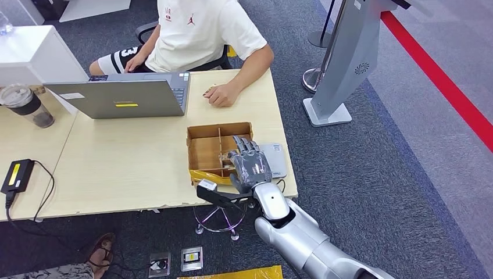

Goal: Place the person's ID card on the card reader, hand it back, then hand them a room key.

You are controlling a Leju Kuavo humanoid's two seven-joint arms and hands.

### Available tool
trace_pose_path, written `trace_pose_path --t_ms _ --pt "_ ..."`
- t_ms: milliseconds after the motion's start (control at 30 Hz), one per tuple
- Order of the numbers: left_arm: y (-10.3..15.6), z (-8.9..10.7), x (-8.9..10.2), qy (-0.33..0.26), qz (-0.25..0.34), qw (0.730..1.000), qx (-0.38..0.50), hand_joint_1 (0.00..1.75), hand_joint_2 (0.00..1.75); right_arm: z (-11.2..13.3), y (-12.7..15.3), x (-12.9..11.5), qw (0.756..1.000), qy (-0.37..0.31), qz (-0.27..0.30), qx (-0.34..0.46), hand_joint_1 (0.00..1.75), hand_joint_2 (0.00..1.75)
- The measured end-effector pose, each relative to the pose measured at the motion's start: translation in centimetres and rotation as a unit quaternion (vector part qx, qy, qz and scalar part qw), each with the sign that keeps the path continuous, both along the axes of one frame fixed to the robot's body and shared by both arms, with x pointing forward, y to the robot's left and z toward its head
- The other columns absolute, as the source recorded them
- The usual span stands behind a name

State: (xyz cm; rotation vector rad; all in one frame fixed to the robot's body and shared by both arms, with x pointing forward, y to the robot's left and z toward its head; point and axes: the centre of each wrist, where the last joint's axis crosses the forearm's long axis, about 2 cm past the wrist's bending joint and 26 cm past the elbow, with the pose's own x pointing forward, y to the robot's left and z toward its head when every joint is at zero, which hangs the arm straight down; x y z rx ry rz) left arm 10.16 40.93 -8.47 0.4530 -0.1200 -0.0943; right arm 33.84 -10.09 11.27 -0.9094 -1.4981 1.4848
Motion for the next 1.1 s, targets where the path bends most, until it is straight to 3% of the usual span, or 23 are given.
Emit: trace_pose_path --t_ms 100,267,600,733,933,1100 --pt "0.00 0.00 0.00 0.000 0.002 1.000 0.000 0.00 1.75 -0.11 -0.12 -0.03 1.000 0.001 -0.004 -0.001 0.94 1.75" --pt "0.01 0.00 -0.01 -0.001 0.004 1.000 0.000 0.00 1.75 -0.33 -0.37 -0.09 1.000 0.005 -0.009 -0.002 1.23 1.75" --pt "-0.03 -0.02 -0.10 0.004 0.022 1.000 0.006 0.00 1.75 -0.42 -0.55 -0.07 1.000 0.008 -0.013 -0.002 1.30 1.75" --pt "-0.10 -0.04 -0.14 0.006 0.027 1.000 0.006 0.00 1.75 -0.38 -0.58 -0.02 1.000 0.009 -0.014 0.001 1.43 1.75" --pt "-0.12 -0.04 -0.16 0.008 0.032 0.999 0.006 0.00 1.75 -0.35 -0.54 -0.02 1.000 0.012 -0.014 0.005 1.43 1.75" --pt "-0.13 -0.03 -0.14 0.009 0.034 0.999 0.006 0.00 1.75 -0.32 -0.47 -0.03 1.000 0.012 -0.014 0.009 1.60 1.75"
